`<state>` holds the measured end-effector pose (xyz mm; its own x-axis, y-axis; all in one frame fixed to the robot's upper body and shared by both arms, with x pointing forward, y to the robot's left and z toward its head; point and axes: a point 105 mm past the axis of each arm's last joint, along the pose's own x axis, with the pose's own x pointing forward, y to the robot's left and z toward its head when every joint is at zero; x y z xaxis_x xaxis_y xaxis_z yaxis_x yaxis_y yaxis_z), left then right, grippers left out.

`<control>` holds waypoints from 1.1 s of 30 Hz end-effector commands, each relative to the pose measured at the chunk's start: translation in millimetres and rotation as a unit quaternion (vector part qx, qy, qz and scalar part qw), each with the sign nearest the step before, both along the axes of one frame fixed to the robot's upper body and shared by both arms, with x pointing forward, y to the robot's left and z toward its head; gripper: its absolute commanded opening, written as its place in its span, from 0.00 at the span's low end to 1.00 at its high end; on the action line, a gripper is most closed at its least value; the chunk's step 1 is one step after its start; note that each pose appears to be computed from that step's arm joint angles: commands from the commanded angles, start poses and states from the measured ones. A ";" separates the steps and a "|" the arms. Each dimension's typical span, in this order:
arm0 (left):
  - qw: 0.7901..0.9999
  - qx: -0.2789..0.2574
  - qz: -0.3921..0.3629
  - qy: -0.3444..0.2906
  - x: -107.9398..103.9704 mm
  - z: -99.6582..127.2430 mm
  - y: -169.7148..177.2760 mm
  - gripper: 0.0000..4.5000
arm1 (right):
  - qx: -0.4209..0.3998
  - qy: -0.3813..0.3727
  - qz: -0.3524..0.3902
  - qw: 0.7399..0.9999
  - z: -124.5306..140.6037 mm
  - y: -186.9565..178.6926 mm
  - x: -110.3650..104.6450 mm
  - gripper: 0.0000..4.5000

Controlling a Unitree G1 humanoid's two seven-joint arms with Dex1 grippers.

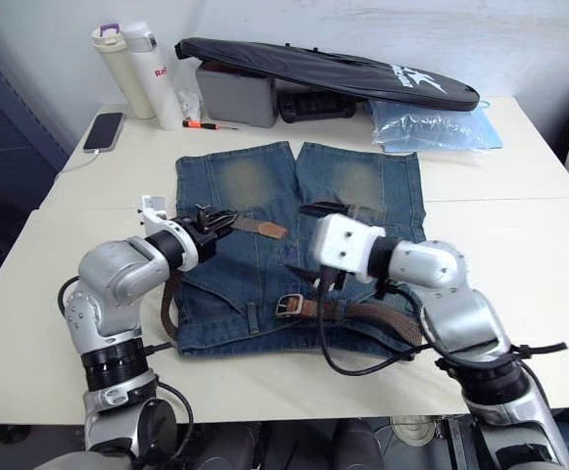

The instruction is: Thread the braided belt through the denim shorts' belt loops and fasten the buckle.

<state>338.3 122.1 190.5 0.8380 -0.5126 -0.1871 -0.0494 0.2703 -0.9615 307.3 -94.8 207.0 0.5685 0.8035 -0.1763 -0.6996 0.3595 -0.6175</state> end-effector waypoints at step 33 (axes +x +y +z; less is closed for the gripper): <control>0.916 0.287 -0.057 -0.276 -60.2 2.5 43.5 0.00 | -0.105 0.284 0.080 0.950 -14.7 -50.4 -83.4 0.99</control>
<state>282.7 164.1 181.9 0.8164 -0.5729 -0.0728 0.4362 0.6943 -0.5724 232.2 -147.6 183.7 0.2309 0.7722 -0.5919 -0.9723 0.1601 -0.1704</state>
